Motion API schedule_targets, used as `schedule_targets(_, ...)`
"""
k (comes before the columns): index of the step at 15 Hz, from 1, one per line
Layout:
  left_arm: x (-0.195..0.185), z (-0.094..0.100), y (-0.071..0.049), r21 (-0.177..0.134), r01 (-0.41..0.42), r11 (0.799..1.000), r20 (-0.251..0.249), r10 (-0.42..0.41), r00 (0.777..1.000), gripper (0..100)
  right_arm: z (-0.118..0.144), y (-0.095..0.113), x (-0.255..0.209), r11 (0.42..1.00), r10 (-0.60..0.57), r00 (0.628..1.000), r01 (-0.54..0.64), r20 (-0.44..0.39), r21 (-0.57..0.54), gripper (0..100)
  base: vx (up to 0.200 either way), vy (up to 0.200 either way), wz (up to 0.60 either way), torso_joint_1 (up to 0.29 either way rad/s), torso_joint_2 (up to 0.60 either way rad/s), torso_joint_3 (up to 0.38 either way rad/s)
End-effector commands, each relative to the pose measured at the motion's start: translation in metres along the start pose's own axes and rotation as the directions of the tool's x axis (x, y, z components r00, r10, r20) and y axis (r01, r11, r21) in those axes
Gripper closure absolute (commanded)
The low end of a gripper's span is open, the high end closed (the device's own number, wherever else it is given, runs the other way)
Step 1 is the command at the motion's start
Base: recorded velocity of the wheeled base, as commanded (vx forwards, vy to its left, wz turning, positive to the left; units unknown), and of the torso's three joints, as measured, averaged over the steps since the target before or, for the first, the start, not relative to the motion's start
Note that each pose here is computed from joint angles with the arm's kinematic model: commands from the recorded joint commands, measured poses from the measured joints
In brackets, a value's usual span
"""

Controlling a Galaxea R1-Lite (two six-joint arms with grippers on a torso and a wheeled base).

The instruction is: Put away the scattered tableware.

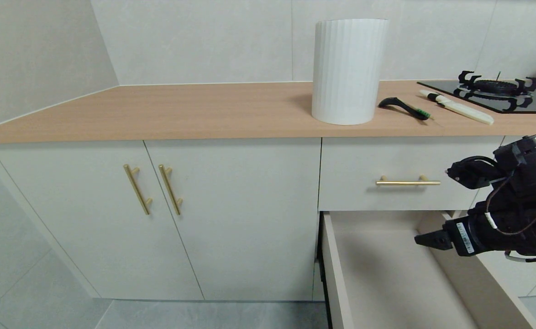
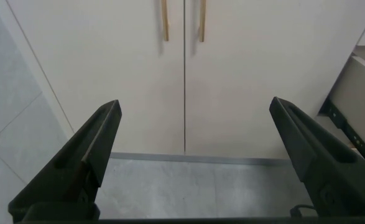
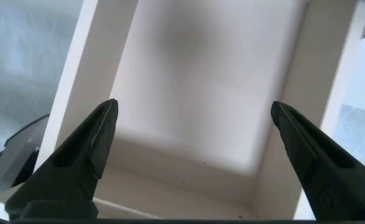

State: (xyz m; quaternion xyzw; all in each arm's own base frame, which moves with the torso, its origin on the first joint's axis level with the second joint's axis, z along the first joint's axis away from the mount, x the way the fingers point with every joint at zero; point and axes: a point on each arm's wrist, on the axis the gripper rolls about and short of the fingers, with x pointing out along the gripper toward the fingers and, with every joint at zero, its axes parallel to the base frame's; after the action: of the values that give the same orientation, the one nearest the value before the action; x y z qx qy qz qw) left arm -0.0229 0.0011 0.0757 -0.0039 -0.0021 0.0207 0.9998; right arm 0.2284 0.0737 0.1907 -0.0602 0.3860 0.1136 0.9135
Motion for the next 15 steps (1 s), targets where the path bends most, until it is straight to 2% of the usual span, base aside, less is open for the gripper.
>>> schedule_targets(1, 0.0001, 0.0001, 0.0, 0.0, 0.0, 1.0, -0.001, 0.0, 1.0, 0, 0.0002, -0.001, -0.0051, 1.0, -0.002, 1.0, 0.002, 0.017, 0.003, 0, 0.0, 0.0, 0.0, 0.0, 0.0, 0.0)
schedule_targets(3, 0.0001, 0.0001, 0.0, 0.0, 0.0, 1.0, -0.001, 0.0, 1.0, 0, 0.0004, -0.001, -0.006, 1.0, -0.002, 1.0, 0.002, 0.022, 0.001, 0, 0.0, 0.0, 0.0, 0.016, -0.07, -0.052)
schedule_targets(7, 0.0001, 0.0001, 0.0, -0.001, 0.0, 1.0, -0.001, 0.0, 1.0, 0, -0.0014, -0.0011, -0.0051, 1.0, -0.003, 0.999, 0.003, 0.04, -0.001, 0, 0.0, 0.0, 0.0, 0.086, -0.27, -0.255)
schedule_targets(15, 0.0001, 0.0001, 0.0, 0.0, 0.0, 1.0, -0.001, 0.0, 1.0, 0, -0.0009, -0.0011, -0.0051, 1.0, -0.004, 0.999, 0.004, 0.045, 0.0, 0, 0.0, 0.0, 0.0, 0.174, -0.5, -0.291)
